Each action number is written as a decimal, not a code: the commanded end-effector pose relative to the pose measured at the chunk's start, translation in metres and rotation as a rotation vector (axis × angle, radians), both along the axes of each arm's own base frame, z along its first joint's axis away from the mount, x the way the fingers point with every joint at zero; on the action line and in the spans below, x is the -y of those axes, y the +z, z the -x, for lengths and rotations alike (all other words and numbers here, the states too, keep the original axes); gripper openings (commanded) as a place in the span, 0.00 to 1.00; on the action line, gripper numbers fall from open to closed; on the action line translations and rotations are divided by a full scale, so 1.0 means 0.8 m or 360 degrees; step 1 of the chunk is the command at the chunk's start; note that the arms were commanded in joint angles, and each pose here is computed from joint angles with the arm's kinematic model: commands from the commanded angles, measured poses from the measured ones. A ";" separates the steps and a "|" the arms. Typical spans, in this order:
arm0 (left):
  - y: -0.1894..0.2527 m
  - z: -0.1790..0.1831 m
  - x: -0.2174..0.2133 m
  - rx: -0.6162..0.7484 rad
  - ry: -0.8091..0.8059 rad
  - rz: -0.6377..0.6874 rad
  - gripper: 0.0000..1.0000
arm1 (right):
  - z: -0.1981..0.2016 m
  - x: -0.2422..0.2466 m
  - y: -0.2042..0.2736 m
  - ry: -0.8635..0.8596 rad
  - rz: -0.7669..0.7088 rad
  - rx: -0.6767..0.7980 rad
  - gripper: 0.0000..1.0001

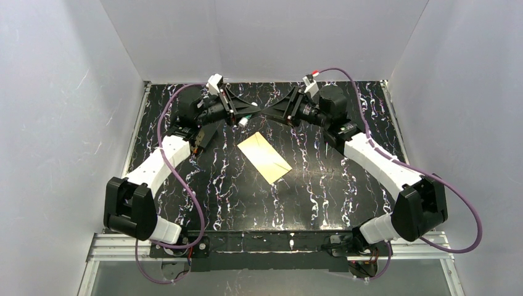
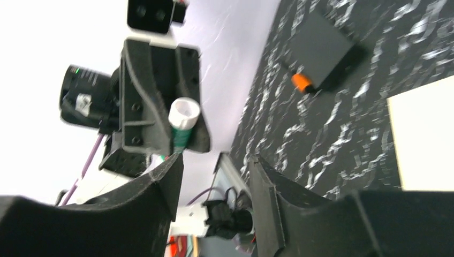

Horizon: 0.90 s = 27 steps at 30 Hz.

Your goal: Place the letter into the envelope and seal it

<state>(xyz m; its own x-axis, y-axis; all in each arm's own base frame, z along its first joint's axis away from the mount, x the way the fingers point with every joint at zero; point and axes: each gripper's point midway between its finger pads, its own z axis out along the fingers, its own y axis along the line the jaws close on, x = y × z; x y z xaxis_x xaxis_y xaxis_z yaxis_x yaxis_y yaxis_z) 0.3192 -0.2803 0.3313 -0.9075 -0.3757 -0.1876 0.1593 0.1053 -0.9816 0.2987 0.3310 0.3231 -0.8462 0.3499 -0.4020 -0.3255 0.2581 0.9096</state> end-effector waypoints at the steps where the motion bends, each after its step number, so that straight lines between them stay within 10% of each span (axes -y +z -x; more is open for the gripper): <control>1: 0.016 0.024 -0.011 -0.0002 -0.0042 0.0041 0.00 | -0.026 0.025 -0.008 -0.0235 0.0105 0.0088 0.62; 15: 0.007 0.026 -0.015 -0.0096 -0.0047 0.0052 0.00 | -0.028 0.006 0.037 -0.0169 0.0014 0.0390 0.89; 27: 0.005 0.027 -0.016 -0.0727 -0.0029 0.0258 0.00 | -0.018 0.003 0.055 0.0072 0.0441 0.1052 0.99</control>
